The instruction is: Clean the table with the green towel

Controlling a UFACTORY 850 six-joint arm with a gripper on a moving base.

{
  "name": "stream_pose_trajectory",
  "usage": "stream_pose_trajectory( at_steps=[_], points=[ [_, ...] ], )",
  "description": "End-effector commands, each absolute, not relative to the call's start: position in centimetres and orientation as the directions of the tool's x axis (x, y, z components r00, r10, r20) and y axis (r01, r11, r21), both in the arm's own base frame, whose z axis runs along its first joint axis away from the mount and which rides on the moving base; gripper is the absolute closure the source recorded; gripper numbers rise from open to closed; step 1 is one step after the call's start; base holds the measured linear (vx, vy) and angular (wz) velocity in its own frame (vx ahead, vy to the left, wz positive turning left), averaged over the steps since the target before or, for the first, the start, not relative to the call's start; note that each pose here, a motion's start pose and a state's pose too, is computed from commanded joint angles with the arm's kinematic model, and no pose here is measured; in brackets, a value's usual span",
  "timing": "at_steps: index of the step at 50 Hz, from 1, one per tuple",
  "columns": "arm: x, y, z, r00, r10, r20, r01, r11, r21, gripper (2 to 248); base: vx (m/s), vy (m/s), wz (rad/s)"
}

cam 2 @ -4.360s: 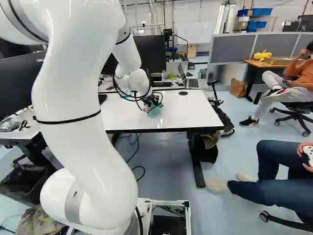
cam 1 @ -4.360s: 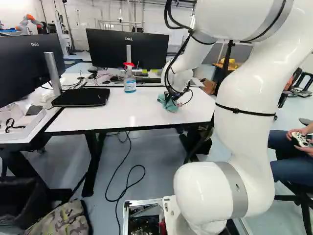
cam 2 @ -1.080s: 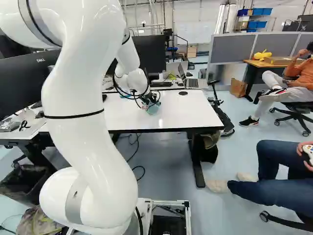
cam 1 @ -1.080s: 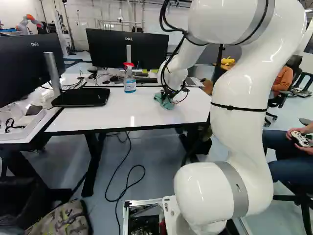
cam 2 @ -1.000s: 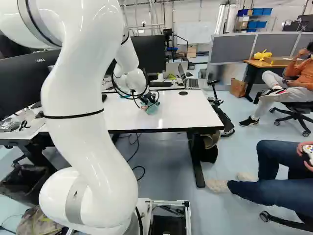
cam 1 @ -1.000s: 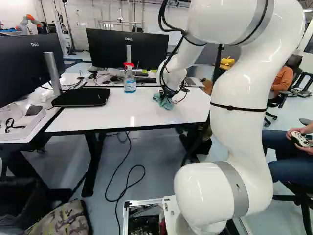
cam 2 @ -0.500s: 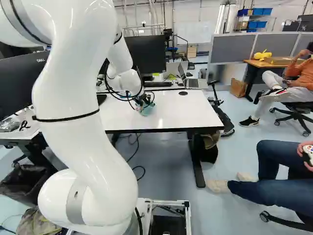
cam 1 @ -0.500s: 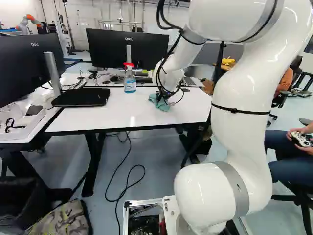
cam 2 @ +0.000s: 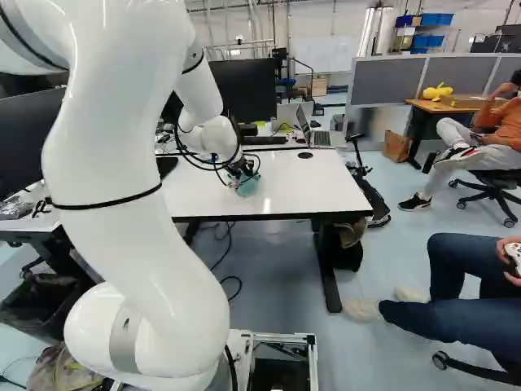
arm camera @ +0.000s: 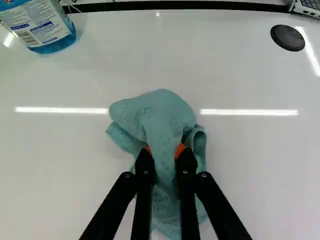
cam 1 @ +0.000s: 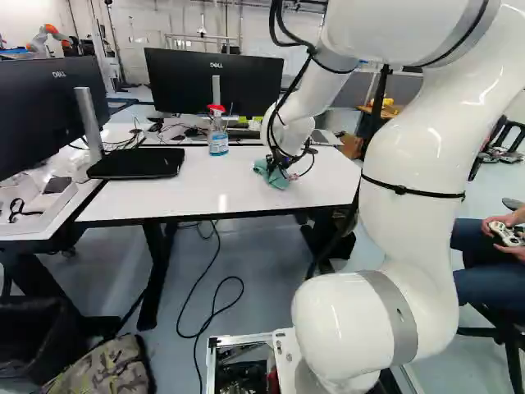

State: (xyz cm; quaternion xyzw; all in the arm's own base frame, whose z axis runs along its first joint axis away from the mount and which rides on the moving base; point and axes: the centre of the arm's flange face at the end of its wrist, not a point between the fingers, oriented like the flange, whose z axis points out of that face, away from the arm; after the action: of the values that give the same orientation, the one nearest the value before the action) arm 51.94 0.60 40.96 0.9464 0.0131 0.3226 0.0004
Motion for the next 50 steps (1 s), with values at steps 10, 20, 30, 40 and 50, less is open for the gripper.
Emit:
stream_pose_trajectory(
  at_steps=[10,20,30,40,50],
  points=[
    [51.6,0.6,42.1,0.779,0.025,0.626,0.024,-1.0,0.01,194,0.0,0.0,0.0],
    [51.2,0.6,43.3,0.765,0.025,0.644,0.024,-1.0,0.01,194,0.0,0.0,0.0],
    [50.8,0.6,44.5,0.751,0.025,0.66,0.024,-1.0,0.01,194,0.0,0.0,0.0],
    [50.6,0.6,45.5,0.751,0.025,0.66,0.024,-1.0,0.01,194,0.0,0.0,0.0],
    [51.2,0.6,46.5,0.759,0.025,0.65,0.023,-1.0,0.011,194,0.0,0.0,0.0]
  ],
)
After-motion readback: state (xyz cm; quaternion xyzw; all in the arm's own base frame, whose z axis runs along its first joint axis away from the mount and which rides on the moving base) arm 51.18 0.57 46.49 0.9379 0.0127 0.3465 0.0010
